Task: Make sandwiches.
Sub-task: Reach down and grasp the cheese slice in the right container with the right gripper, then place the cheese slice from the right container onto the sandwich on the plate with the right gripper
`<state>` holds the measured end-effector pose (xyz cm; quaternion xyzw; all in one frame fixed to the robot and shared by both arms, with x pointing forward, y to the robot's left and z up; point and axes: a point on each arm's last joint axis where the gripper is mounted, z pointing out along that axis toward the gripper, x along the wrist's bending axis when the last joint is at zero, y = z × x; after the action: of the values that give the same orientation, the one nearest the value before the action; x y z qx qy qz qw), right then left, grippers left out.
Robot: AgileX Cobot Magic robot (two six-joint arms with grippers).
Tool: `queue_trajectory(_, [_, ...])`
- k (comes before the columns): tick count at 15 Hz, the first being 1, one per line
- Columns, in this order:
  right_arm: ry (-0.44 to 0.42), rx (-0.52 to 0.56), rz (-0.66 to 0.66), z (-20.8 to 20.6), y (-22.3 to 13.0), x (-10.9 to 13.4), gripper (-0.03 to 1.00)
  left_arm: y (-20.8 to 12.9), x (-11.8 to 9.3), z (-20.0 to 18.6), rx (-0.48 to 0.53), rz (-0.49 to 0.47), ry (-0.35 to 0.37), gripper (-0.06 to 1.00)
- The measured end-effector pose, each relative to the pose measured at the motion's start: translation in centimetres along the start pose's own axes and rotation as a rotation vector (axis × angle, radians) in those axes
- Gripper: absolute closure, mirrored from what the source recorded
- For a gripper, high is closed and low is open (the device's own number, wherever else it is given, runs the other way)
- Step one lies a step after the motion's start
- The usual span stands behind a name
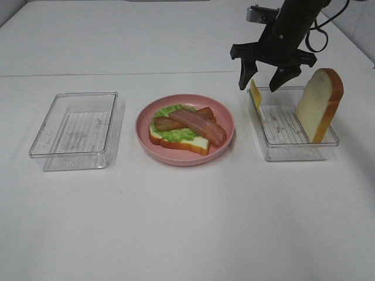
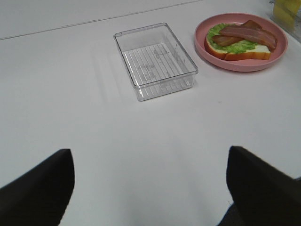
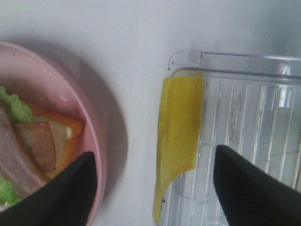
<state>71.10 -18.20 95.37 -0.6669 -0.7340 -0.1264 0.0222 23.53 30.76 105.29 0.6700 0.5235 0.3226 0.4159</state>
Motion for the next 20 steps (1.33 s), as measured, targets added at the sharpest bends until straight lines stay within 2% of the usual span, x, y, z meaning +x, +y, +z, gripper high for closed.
queue_trajectory(3, [-0.009, 0.022, 0.005, 2.0, 0.1, -0.4, 0.36, 0.0, 0.0, 0.0, 0.0, 0.0, 0.0, 0.12])
queue_trajectory(4, [-0.013, 0.026, 0.005, 2.4, 0.1, -0.5, 0.41, 0.0, 0.0, 0.0, 0.0, 0.0, 0.0, 0.12])
queue_trajectory(6, [-0.014, 0.024, 0.004, 2.5, 0.1, -0.5, 0.6, 0.0, 0.0, 0.0, 0.0, 0.0, 0.0, 0.12])
queue_trajectory(7, [-0.013, 0.02, 0.003, 2.3, 0.2, -0.5, 0.77, 0.0, 0.0, 0.0, 0.0, 0.0, 0.0, 0.12])
queue_trajectory(8, [-0.014, 0.017, 0.002, 2.2, 0.3, -0.5, 0.87, 0.0, 0.0, 0.0, 0.0, 0.0, 0.0, 0.12])
queue_trajectory(9, [-0.014, 0.017, 0.002, 2.2, 0.3, -0.5, 0.87, 0.0, 0.0, 0.0, 0.0, 0.0, 0.0, 0.12])
queue_trajectory(10, [-0.011, 0.0, -0.004, 1.5, 0.7, -0.3, 0.97, 0.0, 0.0, 0.0, 0.0, 0.0, 0.0, 0.12])
queue_trajectory(16, [0.014, 0.004, -0.017, -2.0, 1.5, 0.7, 0.97, 0.0, 0.0, 0.0, 0.0, 0.0, 0.0, 0.12])
queue_trajectory(20, [0.156, -0.03, -0.01, -4.4, 1.5, 2.4, 0.97, 0.0, 0.0, 0.0, 0.0, 0.0, 0.0, 0.12])
